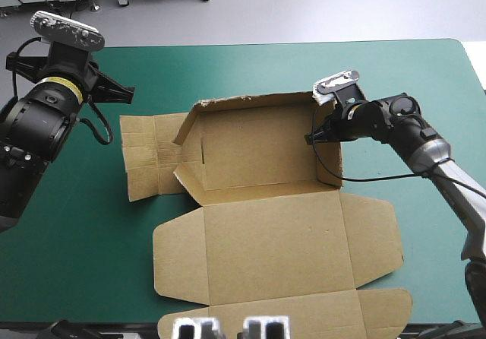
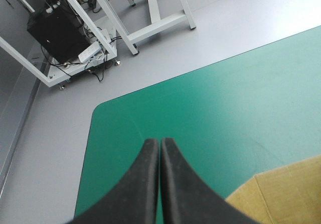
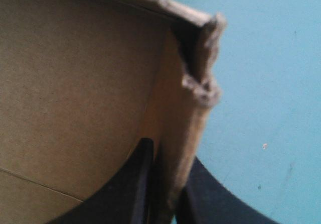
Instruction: Fold the box
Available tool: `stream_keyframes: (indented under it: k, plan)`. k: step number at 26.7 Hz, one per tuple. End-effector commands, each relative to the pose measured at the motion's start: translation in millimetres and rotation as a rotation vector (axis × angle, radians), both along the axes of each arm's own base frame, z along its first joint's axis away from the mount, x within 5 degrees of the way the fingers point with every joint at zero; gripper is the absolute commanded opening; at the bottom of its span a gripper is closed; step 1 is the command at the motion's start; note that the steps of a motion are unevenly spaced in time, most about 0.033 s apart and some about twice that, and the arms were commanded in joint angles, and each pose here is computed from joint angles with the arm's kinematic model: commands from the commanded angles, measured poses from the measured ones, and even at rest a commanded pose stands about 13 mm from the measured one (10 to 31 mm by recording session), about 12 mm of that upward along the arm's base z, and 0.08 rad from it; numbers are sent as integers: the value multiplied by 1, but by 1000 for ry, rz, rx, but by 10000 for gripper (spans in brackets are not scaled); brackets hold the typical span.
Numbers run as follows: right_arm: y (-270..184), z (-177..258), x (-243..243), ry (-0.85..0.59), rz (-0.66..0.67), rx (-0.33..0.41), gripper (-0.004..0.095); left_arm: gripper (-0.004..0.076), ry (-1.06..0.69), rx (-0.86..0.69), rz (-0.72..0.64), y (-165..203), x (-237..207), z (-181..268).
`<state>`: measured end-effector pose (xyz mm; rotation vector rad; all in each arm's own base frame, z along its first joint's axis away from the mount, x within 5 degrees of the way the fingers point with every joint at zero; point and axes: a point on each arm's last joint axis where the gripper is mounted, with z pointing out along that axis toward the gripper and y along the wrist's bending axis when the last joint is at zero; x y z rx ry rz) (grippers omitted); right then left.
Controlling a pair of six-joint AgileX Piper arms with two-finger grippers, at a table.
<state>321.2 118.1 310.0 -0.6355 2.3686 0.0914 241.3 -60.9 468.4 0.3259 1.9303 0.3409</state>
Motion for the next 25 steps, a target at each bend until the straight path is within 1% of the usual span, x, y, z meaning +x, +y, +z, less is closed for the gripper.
stream_keyframes:
  k: [1, 3, 5, 6, 9, 13, 15, 17, 18, 19, 20, 21, 22, 23, 25]
  plan:
    - [-2, -6, -1, 10, 48, -89, 283, -3, -87, -14, -34, 1, -8, 16]
    - [-3, -3, 3, -51, 56, -112, 401, -3, -88, -14, -35, 1, -8, 17]
    - [-4, 1, 6, -88, 60, -130, 476, -3, -87, -13, -35, 1, -7, 16]
    - [-5, 5, 7, -103, 58, -141, 495, -3, -87, -13, -35, 1, -7, 16]
    - [-5, 19, 10, -138, 47, -147, 501, -3, -86, -9, -36, 1, -7, 16]
    - [-6, 51, 9, -173, 31, -133, 500, -3, -85, -9, -36, 1, -7, 16]
    - [-8, 72, 7, -194, 7, -110, 501, -3, -83, -8, -35, 1, -7, 16]
    - [-10, 92, 1, -207, -35, -71, 500, -3, -83, 1, -39, 1, -7, 16]
    - [-13, 112, -7, -212, -67, -41, 500, -3, -82, 13, -43, 1, -7, 16]
    - [-16, 120, -11, -209, -72, -42, 500, -3, -82, 13, -43, 1, -7, 16]
    - [-19, 135, -22, -189, -108, -12, 500, -3, -80, 13, -42, 1, -7, 15]
    - [-21, 140, -27, -162, -162, 30, 500, -3, -78, 13, -41, 1, -7, 15]
    - [-24, 145, -33, -119, -212, 52, 500, -3, -74, 11, -39, 1, -7, 15]
    - [-26, 146, -36, -91, -236, 55, 500, -3, -64, 9, -35, 1, -7, 14]
    - [-28, 145, -43, -31, -239, 29, 494, -3, -11, -19, -23, 2, -9, 9]
